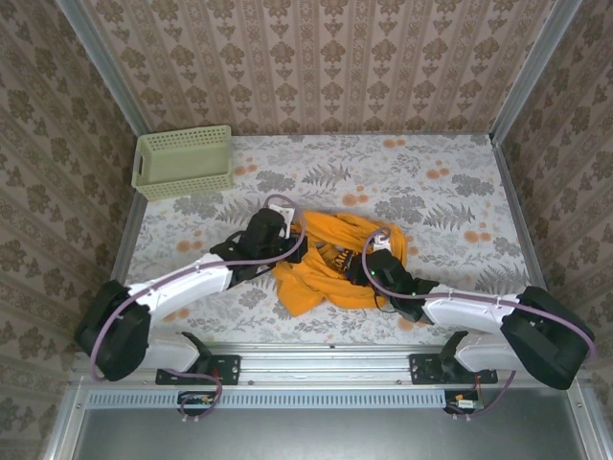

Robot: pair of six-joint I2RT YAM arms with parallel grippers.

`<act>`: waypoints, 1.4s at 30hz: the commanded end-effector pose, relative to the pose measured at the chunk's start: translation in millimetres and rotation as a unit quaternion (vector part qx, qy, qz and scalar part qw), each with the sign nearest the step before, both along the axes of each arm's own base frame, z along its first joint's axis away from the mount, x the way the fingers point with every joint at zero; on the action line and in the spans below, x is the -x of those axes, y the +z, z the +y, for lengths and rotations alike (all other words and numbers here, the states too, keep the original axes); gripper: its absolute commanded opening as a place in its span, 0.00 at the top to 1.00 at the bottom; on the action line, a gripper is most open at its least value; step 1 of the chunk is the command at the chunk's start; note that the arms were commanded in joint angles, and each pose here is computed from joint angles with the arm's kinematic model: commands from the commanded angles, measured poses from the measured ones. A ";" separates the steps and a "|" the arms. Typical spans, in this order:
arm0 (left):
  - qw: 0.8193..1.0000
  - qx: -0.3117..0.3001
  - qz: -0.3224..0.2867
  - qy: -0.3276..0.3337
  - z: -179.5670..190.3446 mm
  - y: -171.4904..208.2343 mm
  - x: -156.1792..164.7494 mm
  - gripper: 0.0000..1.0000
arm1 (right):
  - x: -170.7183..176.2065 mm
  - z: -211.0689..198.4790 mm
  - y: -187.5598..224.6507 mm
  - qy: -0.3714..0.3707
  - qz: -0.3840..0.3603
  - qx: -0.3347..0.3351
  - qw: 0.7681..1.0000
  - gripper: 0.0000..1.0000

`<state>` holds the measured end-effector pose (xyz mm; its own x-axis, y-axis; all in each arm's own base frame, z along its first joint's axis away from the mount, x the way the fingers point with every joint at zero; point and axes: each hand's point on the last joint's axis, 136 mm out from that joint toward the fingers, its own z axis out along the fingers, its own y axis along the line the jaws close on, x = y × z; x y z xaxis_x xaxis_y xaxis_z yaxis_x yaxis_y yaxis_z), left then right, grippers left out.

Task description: Fold the inside-out t-shirt

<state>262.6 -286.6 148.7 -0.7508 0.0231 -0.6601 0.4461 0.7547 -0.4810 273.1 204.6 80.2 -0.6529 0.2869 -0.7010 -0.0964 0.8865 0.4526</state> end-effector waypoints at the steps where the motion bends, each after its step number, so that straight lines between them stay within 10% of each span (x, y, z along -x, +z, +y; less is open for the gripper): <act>1: 0.997 0.046 -0.032 -0.045 -12.3 24.2 6.5 1.00 | 2.1 1.7 -2.4 0.013 0.015 0.017 1.000 0.68; 6: 0.994 0.066 -0.043 -0.072 -16.6 31.4 13.7 1.00 | 2.4 9.3 22.0 0.046 -0.006 0.019 0.999 0.49; 20: 0.987 0.082 -0.044 -0.132 -28.0 38.1 32.2 1.00 | -20.4 27.1 29.8 0.094 -0.001 0.090 0.991 0.32; 23: 0.983 0.086 -0.053 -0.153 -29.5 44.7 41.5 1.00 | -37.5 17.9 30.9 0.073 -0.001 0.110 0.991 0.41; 28: 0.983 0.079 -0.074 -0.146 -15.2 50.3 43.8 1.00 | -59.4 -28.5 49.8 0.000 0.000 0.144 0.990 0.98; 42: 0.989 0.067 -0.088 -0.102 16.7 49.1 21.1 0.99 | -62.7 -88.5 57.0 -0.063 0.089 0.120 0.987 1.00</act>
